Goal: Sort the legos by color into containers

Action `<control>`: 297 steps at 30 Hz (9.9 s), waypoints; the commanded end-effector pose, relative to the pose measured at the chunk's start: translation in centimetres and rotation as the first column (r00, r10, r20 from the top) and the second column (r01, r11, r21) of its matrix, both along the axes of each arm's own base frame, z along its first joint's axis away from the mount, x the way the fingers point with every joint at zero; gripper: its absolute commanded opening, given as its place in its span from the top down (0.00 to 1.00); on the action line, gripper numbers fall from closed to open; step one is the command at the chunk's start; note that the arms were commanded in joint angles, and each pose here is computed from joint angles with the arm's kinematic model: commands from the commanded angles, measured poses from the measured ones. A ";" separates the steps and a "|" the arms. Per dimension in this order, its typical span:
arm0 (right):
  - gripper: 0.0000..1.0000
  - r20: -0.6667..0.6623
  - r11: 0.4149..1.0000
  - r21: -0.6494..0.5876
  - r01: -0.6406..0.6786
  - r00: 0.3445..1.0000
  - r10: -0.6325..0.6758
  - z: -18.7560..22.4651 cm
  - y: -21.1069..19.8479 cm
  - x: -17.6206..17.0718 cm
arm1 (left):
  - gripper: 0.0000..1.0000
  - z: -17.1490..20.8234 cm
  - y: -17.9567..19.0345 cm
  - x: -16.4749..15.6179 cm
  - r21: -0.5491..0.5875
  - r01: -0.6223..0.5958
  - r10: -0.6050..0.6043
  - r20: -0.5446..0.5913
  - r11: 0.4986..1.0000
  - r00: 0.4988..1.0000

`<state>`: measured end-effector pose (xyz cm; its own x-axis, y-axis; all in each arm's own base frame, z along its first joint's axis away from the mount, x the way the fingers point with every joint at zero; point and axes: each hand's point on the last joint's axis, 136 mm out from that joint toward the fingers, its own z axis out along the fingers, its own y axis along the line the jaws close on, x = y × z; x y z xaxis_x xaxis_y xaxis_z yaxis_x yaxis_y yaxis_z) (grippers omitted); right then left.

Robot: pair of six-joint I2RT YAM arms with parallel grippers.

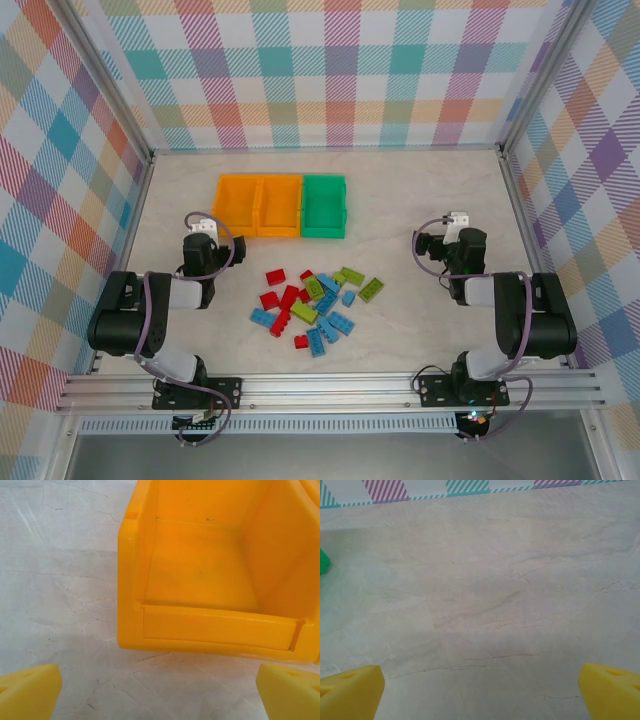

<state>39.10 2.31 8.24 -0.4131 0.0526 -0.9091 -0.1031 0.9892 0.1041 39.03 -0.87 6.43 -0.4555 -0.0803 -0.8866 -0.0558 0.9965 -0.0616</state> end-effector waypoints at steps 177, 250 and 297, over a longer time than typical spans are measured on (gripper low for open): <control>0.06 -0.490 0.837 0.432 -0.337 0.691 0.531 14.0 27.4 -20.0 | 0.75 11.5 -2.6 8.1 -0.131 -0.309 0.253 -0.326 0.942 0.911; 0.64 -0.751 0.887 0.149 -0.437 0.534 0.389 0.0 33.1 -15.8 | 0.16 18.8 -14.0 -20.3 0.117 0.829 -0.827 -0.081 0.546 0.556; 0.40 -0.526 0.882 0.124 -0.454 0.723 0.447 15.0 26.4 -3.9 | 0.32 6.7 -10.3 -19.3 -0.471 -0.336 -0.075 -0.662 0.816 0.746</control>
